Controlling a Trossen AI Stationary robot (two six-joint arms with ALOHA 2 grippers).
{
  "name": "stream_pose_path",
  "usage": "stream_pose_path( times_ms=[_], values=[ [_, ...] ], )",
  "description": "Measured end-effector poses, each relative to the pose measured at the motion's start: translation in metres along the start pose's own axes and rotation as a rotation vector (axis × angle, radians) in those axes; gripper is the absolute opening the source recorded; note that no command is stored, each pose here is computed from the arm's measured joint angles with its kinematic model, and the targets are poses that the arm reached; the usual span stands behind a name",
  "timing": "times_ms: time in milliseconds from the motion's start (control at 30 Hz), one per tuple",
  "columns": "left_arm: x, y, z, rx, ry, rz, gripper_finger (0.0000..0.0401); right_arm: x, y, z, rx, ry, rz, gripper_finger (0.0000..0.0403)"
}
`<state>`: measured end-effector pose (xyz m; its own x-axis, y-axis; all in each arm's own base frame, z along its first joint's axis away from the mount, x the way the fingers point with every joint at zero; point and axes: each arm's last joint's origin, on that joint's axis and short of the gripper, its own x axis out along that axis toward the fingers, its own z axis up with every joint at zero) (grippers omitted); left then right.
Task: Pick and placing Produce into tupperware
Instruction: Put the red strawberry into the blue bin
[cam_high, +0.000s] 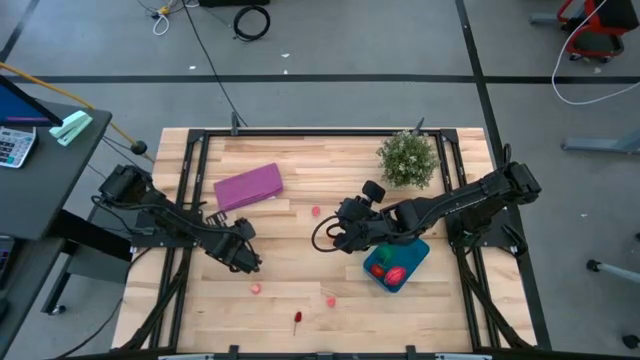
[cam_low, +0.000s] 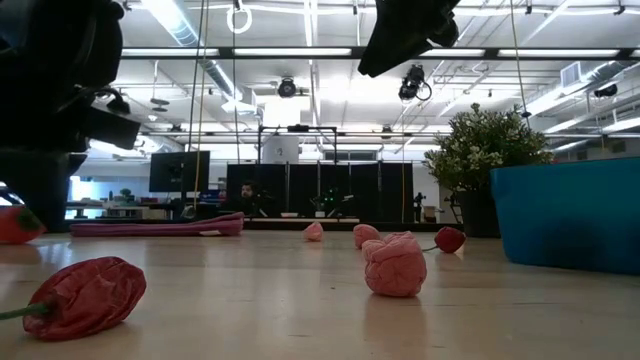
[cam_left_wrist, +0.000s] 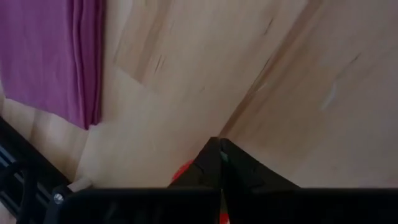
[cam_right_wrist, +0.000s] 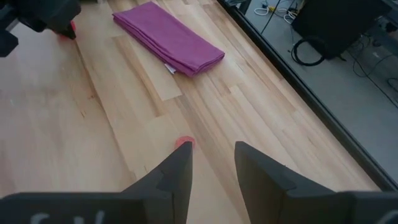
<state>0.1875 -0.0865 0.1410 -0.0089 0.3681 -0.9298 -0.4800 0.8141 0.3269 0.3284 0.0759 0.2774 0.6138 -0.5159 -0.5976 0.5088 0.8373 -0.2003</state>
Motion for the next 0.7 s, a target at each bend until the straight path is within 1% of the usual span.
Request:
stream_pose_path(
  times_ms=[167, 333, 467, 567, 700],
  values=[
    [-0.008, -0.004, 0.006, -0.002, -0.021, -0.03, 0.0003, -0.001, 0.001, -0.001, 0.011, 0.004, 0.001, 0.0128],
    [-0.033, -0.013, 0.023, 0.034, -0.116, -0.083, 0.0002, -0.015, -0.003, -0.006, 0.054, 0.04, 0.005, 0.0117],
    [-0.061, -0.021, 0.043, 0.069, -0.226, -0.139, 0.0002, -0.036, -0.007, -0.014, 0.108, 0.079, 0.012, 0.0107],
    [-0.085, -0.026, 0.061, 0.097, -0.329, -0.211, 0.0001, -0.053, -0.01, -0.022, 0.124, 0.122, 0.026, 0.0101],
    [-0.117, -0.031, 0.089, 0.138, -0.541, -0.309, 0.0001, -0.078, -0.014, -0.033, 0.191, 0.186, 0.05, 0.0097]
  ],
)
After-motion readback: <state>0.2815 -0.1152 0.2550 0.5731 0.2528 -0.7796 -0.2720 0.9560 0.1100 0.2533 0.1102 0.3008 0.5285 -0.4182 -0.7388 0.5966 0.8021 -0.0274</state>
